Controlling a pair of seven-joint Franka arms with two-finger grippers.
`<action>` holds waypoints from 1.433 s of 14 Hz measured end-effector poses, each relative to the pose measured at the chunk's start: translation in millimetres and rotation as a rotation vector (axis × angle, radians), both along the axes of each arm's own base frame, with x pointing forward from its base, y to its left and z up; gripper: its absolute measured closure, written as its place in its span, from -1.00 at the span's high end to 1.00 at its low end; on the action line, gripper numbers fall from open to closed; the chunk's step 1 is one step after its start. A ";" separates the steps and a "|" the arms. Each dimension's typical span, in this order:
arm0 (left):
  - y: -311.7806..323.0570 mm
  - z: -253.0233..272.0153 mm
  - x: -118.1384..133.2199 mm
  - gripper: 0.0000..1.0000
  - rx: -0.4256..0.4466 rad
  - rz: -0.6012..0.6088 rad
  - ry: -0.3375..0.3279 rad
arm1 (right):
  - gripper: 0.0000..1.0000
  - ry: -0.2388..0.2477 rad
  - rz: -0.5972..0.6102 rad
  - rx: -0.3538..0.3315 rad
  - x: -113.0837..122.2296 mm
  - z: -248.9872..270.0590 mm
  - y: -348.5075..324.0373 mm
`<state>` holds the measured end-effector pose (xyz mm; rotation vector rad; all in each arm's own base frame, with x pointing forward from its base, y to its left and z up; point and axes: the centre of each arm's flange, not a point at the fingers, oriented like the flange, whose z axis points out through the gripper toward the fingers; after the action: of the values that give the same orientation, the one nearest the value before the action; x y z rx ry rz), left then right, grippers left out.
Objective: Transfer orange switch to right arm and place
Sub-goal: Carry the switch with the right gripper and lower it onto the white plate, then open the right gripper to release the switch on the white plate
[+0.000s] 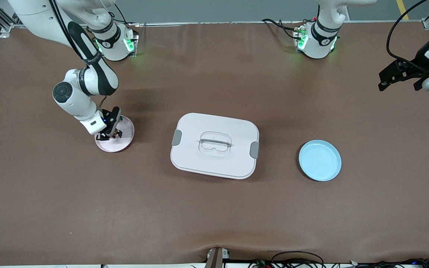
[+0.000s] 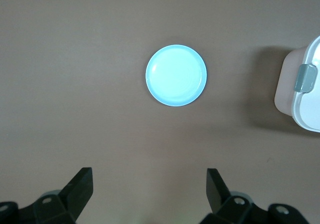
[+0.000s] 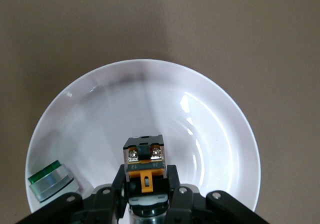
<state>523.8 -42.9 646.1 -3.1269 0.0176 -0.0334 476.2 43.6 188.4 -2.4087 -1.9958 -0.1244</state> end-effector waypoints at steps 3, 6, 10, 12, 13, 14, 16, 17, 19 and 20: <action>-7.2 -0.1 0.3 1.00 0.000 -0.013 -0.007 | -0.30 -0.003 0.021 0.000 1.9 0.1 1.9; -7.9 -0.7 1.4 1.00 -0.001 -0.014 -0.014 | -0.30 -0.008 0.037 0.000 4.9 0.3 2.9; -7.3 -2.4 1.6 1.00 -0.001 -0.013 -0.011 | 0.39 -0.020 0.039 0.002 13.4 2.5 4.6; -5.8 -2.5 1.7 1.00 -0.001 -0.010 -0.010 | 0.79 -0.026 0.039 0.002 16.3 4.0 4.8; -5.1 -2.6 1.8 1.00 -0.001 -0.009 -0.010 | 0.96 -0.028 0.039 0.003 17.2 4.7 4.8; -4.4 -2.6 1.9 1.00 -0.001 -0.008 -0.010 | 1.00 -0.028 0.038 0.003 17.8 5.1 4.8; -3.6 -2.5 2.1 1.00 -0.001 -0.006 -0.012 | 1.00 -0.012 0.037 0.004 19.3 5.8 4.9; -3.2 -2.4 2.3 1.00 -0.001 -0.006 -0.013 | 1.00 0.010 0.031 0.007 21.1 6.8 5.4; -2.0 -2.2 2.6 1.00 -0.001 -0.003 -0.015 | 1.00 0.065 0.007 0.013 26.5 11.9 7.3; -1.6 -2.1 2.7 1.00 -0.001 -0.003 -0.016 | 1.00 0.090 -0.012 0.016 29.5 16.3 8.4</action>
<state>526.5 -44.5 643.9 -3.1278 0.0214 -0.0582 505.7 52.0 204.7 -2.3714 -1.9352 -0.0316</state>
